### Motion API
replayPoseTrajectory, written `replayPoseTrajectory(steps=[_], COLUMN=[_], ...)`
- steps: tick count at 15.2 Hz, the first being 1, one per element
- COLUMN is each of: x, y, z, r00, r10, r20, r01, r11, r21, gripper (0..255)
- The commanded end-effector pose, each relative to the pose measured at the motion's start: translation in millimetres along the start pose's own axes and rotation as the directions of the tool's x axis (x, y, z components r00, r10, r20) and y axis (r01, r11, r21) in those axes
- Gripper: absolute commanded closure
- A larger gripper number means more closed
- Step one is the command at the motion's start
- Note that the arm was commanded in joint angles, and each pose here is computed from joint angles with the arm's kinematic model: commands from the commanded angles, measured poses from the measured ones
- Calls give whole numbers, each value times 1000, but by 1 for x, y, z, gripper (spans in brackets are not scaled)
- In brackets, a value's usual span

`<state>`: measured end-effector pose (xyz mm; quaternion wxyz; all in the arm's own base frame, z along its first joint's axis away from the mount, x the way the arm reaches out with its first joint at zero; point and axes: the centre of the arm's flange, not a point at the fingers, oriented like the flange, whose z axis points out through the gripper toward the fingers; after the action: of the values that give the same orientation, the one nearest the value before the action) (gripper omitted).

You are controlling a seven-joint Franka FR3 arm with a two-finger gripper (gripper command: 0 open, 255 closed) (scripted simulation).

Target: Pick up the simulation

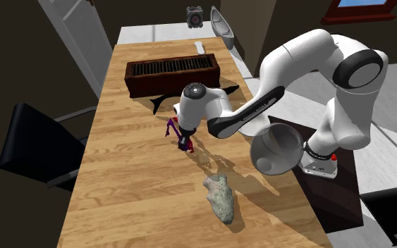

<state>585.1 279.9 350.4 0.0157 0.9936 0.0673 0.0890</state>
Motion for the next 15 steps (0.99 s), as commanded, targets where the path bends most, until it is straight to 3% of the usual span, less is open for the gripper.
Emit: replayPoseTrajectory(steps=[1, 15], x=[0, 12], y=[2, 5], z=[-7, -75], r00=[1000, 1000], r10=[1, 1], r20=[3, 3], r01=[-1, -1], r11=[1000, 1000], r21=[-2, -2], gripper=[255, 255])
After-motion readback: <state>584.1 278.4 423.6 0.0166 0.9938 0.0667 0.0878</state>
